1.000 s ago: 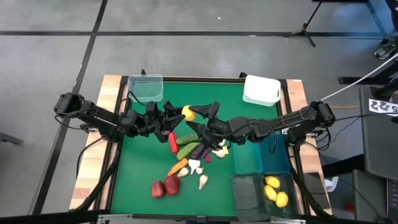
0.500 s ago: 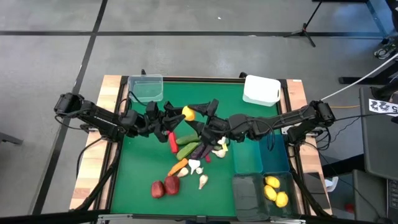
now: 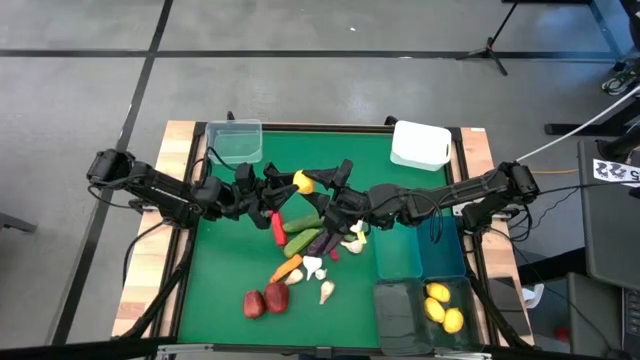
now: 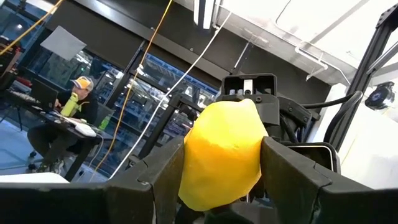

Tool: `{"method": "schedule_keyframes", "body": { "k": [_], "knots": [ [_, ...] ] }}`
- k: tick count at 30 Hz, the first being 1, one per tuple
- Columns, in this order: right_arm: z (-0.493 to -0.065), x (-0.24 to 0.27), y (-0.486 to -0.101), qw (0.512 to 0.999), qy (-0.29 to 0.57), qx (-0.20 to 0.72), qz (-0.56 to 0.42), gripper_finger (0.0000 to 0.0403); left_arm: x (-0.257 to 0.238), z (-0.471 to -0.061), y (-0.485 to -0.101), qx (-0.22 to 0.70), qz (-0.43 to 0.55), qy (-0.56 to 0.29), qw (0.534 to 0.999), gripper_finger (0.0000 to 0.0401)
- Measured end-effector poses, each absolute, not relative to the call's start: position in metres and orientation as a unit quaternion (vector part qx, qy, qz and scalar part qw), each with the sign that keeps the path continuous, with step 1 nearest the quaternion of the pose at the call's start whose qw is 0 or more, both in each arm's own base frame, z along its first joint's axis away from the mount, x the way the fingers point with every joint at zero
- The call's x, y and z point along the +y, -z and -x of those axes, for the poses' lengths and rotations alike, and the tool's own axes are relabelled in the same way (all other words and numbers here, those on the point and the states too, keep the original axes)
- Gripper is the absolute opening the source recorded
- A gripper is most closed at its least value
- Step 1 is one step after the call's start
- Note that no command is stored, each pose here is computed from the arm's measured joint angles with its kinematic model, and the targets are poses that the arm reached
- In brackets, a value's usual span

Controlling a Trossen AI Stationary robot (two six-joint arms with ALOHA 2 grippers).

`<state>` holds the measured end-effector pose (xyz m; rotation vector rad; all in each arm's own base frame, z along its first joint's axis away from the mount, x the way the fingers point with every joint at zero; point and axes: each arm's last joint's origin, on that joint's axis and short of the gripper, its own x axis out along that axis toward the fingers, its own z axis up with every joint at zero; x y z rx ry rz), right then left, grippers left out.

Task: Sort produce into baskets
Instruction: Put the lemon into the right black bin

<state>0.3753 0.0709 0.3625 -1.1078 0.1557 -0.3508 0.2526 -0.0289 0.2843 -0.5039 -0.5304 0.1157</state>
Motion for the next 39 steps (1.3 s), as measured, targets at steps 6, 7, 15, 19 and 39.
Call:
{"method": "schedule_keyframes", "body": {
  "k": [6, 7, 15, 19, 39],
  "knots": [
    [-0.375, 0.070, -0.362, 0.831, 0.174, 0.080, 0.523, 0.0263, -0.029, -0.253, -0.284, -0.258, 0.239, -0.059, 0.934, 0.0196],
    [-0.375, 0.070, -0.362, 0.830, 0.175, 0.081, 0.523, 0.0262, -0.029, -0.253, -0.284, -0.258, 0.238, -0.060, 0.935, 0.0196],
    [-0.375, 0.070, -0.362, 0.829, 0.177, 0.083, 0.524, 0.0260, -0.029, -0.253, -0.284, -0.255, 0.224, -0.063, 0.939, 0.0196],
    [-0.375, 0.070, -0.362, 0.828, 0.176, 0.083, 0.526, 0.0260, -0.033, -0.252, -0.284, -0.251, 0.187, -0.069, 0.947, 0.0201],
    [-0.359, 0.077, -0.368, 0.809, 0.219, 0.141, 0.526, 0.0259, -0.041, -0.253, -0.279, -0.214, 0.105, -0.075, 0.968, 0.0325]
  ]
}}
